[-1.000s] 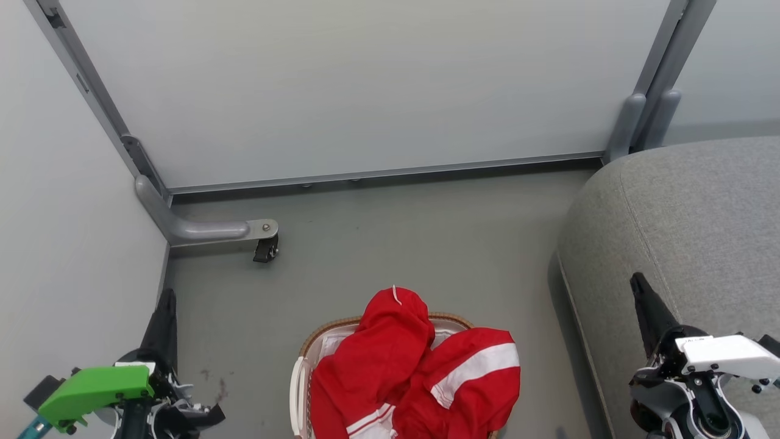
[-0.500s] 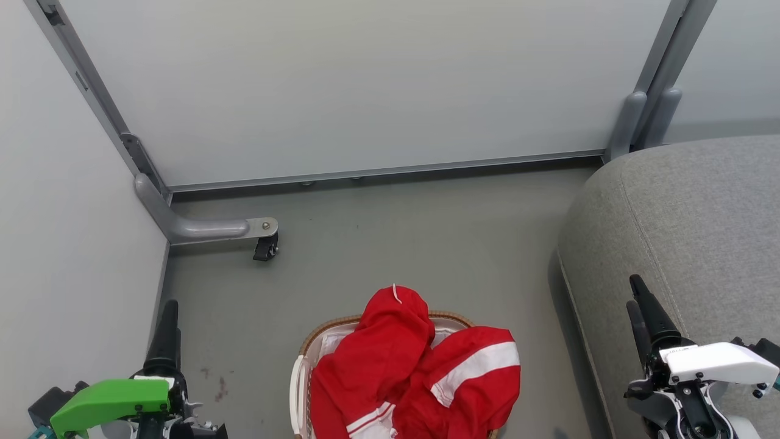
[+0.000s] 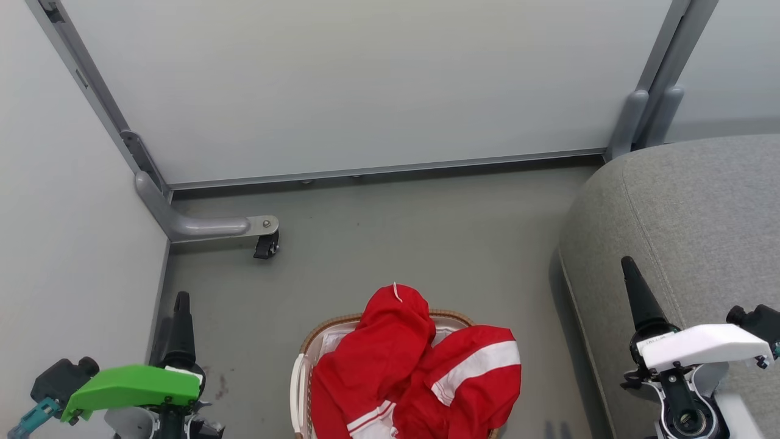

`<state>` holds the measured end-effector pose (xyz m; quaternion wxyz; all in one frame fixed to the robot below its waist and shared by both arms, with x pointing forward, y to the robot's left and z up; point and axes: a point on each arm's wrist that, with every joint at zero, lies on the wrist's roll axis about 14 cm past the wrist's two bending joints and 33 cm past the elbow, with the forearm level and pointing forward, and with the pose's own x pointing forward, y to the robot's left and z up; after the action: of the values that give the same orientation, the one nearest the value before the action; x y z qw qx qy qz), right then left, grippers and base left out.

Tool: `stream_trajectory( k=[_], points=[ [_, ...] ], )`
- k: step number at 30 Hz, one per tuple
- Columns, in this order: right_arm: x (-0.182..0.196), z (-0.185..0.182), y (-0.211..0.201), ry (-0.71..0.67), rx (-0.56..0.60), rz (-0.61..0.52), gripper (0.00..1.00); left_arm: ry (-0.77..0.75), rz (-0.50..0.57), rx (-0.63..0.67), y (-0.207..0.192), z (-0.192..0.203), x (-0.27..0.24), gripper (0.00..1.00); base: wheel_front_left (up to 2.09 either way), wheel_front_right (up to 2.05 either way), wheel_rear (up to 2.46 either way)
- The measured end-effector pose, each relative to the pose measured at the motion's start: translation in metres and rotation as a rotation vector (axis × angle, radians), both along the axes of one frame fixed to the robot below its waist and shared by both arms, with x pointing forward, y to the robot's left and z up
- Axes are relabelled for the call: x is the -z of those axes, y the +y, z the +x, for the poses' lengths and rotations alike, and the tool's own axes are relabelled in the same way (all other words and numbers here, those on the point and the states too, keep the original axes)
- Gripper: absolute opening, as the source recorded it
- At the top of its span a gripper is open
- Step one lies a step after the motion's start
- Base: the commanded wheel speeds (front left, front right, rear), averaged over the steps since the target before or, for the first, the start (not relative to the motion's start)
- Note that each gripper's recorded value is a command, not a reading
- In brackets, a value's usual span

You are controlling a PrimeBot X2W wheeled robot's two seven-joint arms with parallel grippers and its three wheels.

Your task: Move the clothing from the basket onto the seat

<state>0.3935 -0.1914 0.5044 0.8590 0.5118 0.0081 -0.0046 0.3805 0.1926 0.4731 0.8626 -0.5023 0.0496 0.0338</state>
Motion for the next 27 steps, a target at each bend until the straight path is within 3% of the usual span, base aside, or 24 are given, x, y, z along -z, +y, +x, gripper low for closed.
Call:
stream_trajectory(
  k=[9, 27],
  points=[
    [-0.002, 0.003, 0.006, -0.011, -0.020, -0.184, 1.00, 0.033, 0.196, 0.046, -0.007, 0.000, 0.008, 1.00, 0.00, 0.00, 0.00],
    [0.005, 0.003, 0.013, -0.011, -0.046, -0.452, 1.00, 0.054, 0.482, 0.109, -0.016, -0.002, 0.017, 1.00, 0.00, 0.00, 0.00]
  ],
)
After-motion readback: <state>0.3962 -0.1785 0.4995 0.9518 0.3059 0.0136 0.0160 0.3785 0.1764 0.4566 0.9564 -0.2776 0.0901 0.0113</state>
